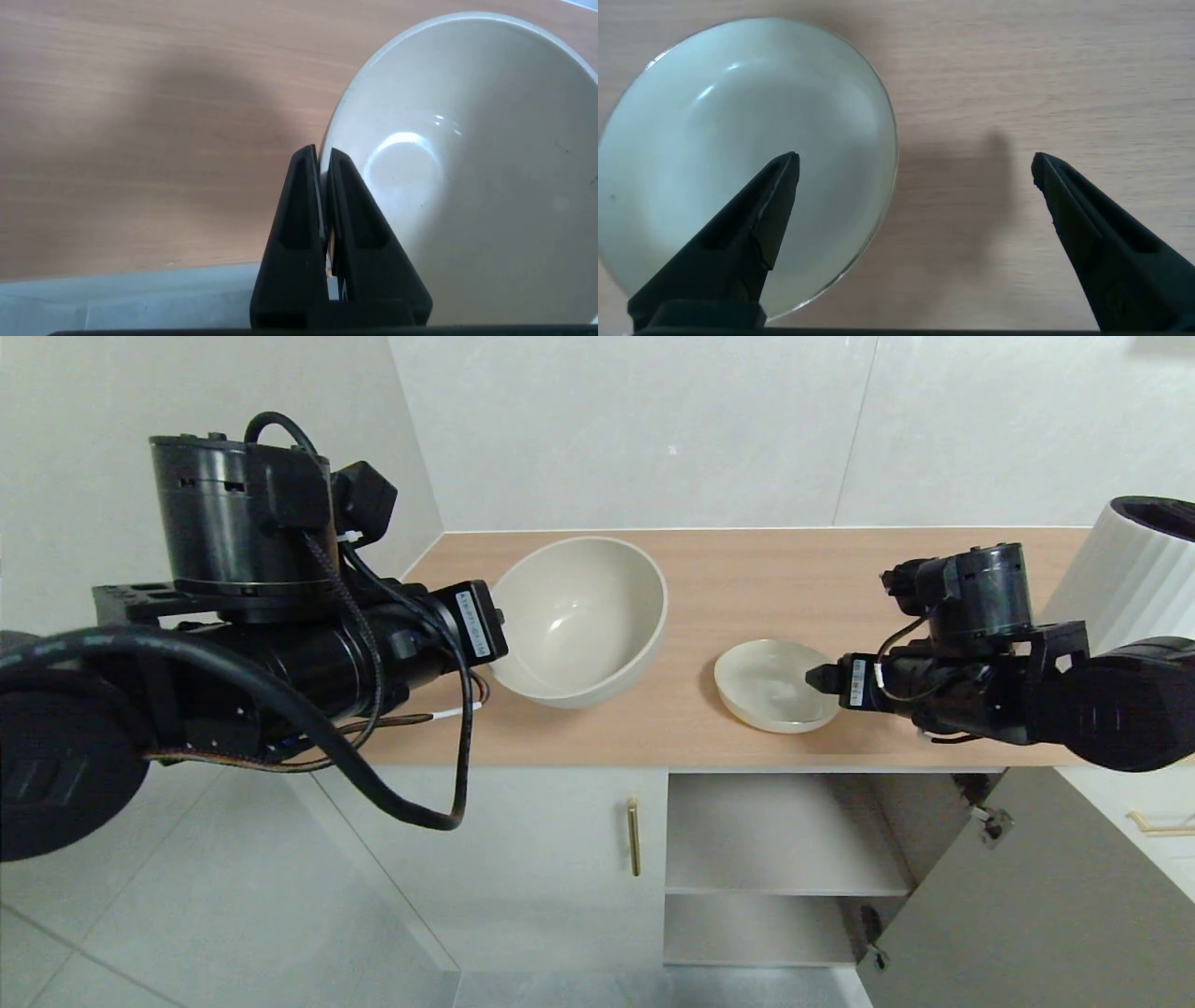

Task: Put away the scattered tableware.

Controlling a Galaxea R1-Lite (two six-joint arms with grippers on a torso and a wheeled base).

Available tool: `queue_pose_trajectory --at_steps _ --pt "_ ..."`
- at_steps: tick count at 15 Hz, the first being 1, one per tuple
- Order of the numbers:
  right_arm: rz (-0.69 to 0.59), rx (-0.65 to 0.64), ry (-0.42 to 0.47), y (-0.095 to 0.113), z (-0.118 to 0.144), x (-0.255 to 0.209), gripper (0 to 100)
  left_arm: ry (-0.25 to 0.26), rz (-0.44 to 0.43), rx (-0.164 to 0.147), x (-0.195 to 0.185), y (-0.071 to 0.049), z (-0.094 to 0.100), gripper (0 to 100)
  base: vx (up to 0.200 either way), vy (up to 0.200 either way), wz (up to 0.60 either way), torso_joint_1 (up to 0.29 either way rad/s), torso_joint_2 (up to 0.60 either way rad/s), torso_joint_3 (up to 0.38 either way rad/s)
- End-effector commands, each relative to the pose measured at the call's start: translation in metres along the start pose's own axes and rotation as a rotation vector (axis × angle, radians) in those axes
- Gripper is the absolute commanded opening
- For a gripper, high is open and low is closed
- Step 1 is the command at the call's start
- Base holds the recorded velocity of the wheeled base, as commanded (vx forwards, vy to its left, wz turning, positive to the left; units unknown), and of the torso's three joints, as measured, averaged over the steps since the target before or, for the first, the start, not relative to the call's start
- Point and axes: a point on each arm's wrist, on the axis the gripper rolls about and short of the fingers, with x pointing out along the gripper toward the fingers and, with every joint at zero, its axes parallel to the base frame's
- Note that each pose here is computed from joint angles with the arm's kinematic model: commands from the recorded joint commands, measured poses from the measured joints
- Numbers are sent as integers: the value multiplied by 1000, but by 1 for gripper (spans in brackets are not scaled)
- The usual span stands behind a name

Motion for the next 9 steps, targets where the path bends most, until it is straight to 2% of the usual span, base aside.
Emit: queue_pose_trajectory --at_steps 1,4,5,9 --pt "-5 -4 14 1 -4 6 100 -4 -1 -2 -1 0 1 0 0 0 0 0 0 0" --pt "-6 0 20 1 -5 9 100 -4 -1 -2 -2 0 1 0 0 0 0 0 0 0" --pt "-6 2 20 1 -5 9 0 -4 -1 -2 -2 0 1 0 0 0 0 0 0 0" --pt "5 32 11 2 -3 11 0 -10 -2 -5 -3 1 2 0 0 0 0 0 0 0"
